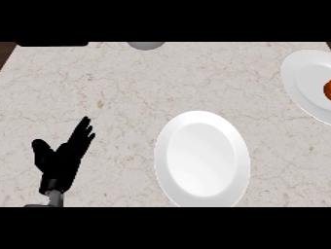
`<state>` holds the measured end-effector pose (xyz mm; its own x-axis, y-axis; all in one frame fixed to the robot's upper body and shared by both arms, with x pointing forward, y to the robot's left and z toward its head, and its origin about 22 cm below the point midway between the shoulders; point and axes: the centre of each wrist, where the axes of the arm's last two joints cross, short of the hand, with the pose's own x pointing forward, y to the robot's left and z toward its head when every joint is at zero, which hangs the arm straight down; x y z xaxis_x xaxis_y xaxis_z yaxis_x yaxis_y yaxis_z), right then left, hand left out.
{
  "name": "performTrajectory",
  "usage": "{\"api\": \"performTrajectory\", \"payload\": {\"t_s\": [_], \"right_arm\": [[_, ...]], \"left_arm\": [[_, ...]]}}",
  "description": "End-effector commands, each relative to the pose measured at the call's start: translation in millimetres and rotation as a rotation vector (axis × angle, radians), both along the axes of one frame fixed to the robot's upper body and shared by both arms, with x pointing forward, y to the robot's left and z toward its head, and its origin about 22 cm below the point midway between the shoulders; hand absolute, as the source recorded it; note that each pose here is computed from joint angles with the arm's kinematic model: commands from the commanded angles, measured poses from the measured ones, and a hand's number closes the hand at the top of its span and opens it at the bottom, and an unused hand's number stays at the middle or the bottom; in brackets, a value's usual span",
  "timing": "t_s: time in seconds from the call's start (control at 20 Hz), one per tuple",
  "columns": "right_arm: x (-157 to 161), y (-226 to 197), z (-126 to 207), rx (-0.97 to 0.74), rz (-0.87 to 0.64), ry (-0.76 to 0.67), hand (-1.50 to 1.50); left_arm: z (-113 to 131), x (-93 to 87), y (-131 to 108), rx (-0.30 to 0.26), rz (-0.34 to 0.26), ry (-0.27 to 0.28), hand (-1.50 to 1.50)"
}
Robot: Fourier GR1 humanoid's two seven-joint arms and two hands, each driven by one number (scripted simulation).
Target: Pick the squash from the plate and place it in the plate
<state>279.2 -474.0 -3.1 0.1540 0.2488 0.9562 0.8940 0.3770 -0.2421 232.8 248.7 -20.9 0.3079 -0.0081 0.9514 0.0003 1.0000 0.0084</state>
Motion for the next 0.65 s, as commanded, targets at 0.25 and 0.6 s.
{"api": "performTrajectory", "payload": {"t_s": [0.25, 0.6], "right_arm": [[-37, 47, -19, -0.007, 0.051, 0.099, -1.50], [-64, 88, -21, -0.006, 0.022, 0.129, -1.50]], "left_arm": [[-17, 5.2, -21, 0.012, 0.016, 0.082, 0.00], [-11, 2.7, -3, -0.004, -0.004, 0.081, 0.00]]}}
